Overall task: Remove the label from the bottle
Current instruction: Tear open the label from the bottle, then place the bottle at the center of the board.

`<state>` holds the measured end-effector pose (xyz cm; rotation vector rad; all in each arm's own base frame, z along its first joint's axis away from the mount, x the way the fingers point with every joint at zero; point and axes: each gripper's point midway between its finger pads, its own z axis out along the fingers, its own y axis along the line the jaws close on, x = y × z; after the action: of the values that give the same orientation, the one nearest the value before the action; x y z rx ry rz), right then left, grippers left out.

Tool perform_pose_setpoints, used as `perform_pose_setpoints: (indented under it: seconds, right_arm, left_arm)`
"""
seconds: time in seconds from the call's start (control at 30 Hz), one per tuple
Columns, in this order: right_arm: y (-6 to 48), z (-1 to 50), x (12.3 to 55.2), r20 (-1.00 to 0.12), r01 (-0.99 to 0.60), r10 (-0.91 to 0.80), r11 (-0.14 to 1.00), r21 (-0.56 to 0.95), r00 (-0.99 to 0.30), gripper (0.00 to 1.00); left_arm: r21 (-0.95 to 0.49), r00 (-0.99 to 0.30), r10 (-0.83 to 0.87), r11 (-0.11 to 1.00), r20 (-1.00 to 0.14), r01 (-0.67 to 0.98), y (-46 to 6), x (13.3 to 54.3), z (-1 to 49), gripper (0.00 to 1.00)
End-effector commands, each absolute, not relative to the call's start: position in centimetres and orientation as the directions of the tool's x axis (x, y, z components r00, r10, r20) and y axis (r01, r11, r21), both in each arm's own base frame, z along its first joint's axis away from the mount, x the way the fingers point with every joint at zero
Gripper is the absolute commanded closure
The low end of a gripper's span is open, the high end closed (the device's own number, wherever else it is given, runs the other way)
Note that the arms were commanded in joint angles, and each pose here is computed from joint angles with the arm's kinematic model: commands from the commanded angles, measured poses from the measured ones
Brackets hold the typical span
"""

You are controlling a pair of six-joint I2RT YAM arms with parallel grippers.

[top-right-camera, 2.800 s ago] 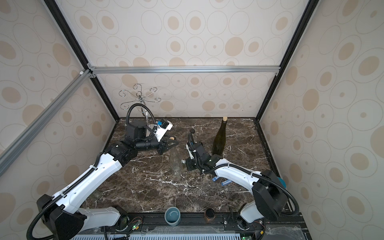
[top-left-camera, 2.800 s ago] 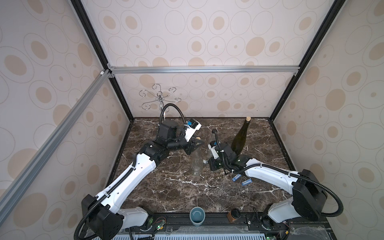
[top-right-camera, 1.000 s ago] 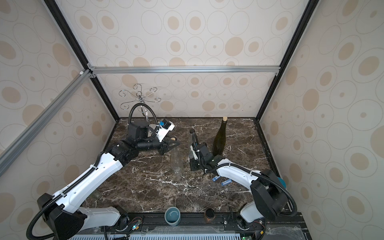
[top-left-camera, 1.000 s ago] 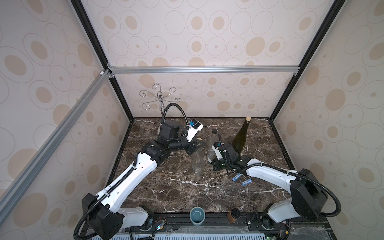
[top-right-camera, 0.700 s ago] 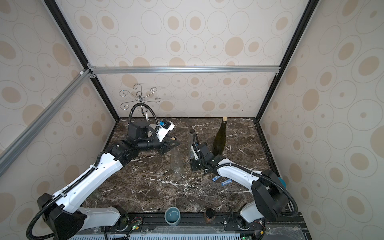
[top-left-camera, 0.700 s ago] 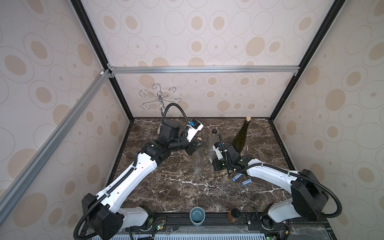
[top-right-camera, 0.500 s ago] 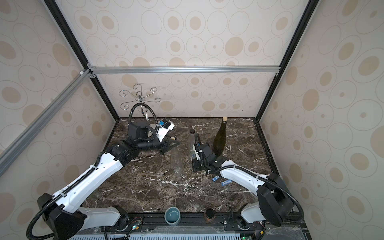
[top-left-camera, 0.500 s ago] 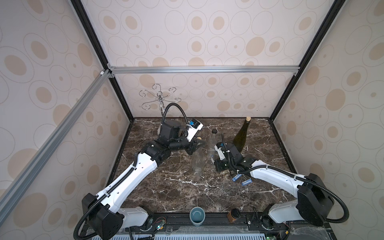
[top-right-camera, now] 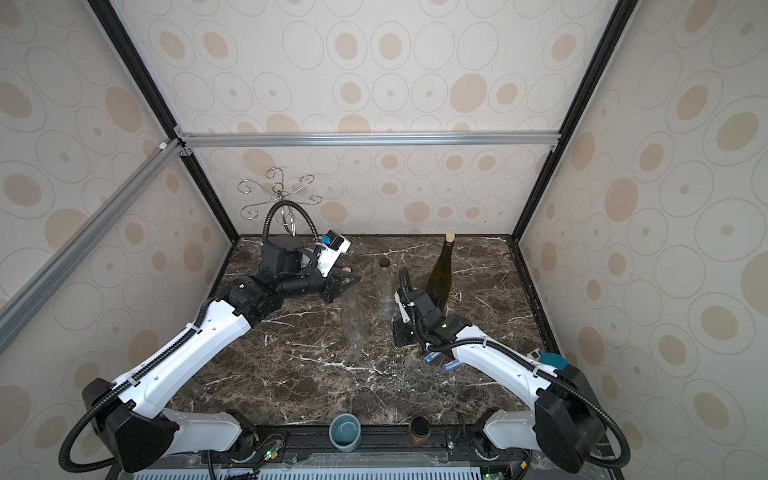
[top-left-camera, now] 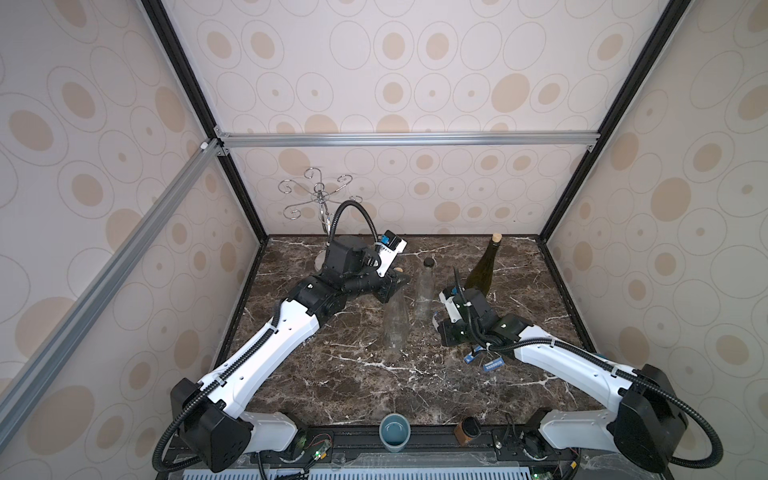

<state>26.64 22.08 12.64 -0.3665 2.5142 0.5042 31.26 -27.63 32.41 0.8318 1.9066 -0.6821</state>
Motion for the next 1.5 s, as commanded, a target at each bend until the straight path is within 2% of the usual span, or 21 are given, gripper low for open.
perform_pose_setpoints:
  seconds: [0.0, 0.23, 0.7, 0.8, 0.9, 0.93, 1.07, 1.27, 1.47]
  right_arm:
    - [21.2, 12.2, 25.8, -0.529, -0.346, -0.164, 0.9, 0.266, -0.832, 1.0]
    - [20.7, 12.1, 25.6, -0.533, -0.331, -0.146, 0.904, 0.269, -0.833, 1.0]
    - [19.8, 12.3, 25.2, -0.54, -0.315, -0.131, 0.912, 0.264, -0.831, 1.0]
    - [19.8, 12.3, 25.2, -0.541, -0.314, -0.13, 0.912, 0.264, -0.831, 1.0]
    - [19.8, 12.4, 25.2, -0.542, -0.314, -0.128, 0.912, 0.264, -0.831, 1.0]
    - [19.8, 12.3, 25.2, -0.54, -0.313, -0.13, 0.912, 0.263, -0.832, 1.0]
    - [19.9, 12.4, 25.2, -0.542, -0.318, -0.133, 0.911, 0.264, -0.83, 1.0]
    - [19.8, 12.6, 25.3, -0.54, -0.317, -0.133, 0.911, 0.264, -0.831, 1.0]
    - [19.1, 12.7, 24.7, -0.515, -0.3, -0.14, 0.923, 0.242, -0.846, 1.0]
  left_arm:
    - [-0.061, -0.279, 0.22, 0.673, -0.935, 0.737, -27.1, 32.9, 35.8, 1.0]
    - [-0.02, -0.247, 0.202, 0.734, -0.948, 0.679, -26.1, 34.9, 36.3, 1.0]
    - [-0.001, -0.221, 0.175, 0.78, -0.959, 0.625, -23.8, 38.3, 35.9, 0.98]
    - [-0.008, -0.228, 0.171, 0.784, -0.958, 0.621, -23.6, 38.7, 35.6, 0.88]
    - [-0.014, -0.232, 0.165, 0.786, -0.959, 0.618, -23.5, 38.9, 35.6, 0.61]
    - [-0.015, -0.232, 0.163, 0.786, -0.959, 0.618, -23.5, 38.9, 35.6, 0.57]
    - [-0.018, -0.231, 0.159, 0.788, -0.96, 0.616, -23.3, 38.7, 35.9, 0.42]
    - [-0.013, -0.22, 0.153, 0.793, -0.963, 0.609, -23.0, 38.5, 36.7, 0.26]
    - [0.01, -0.182, 0.139, 0.82, -0.973, 0.573, -21.8, 38.0, 39.2, 0.07]
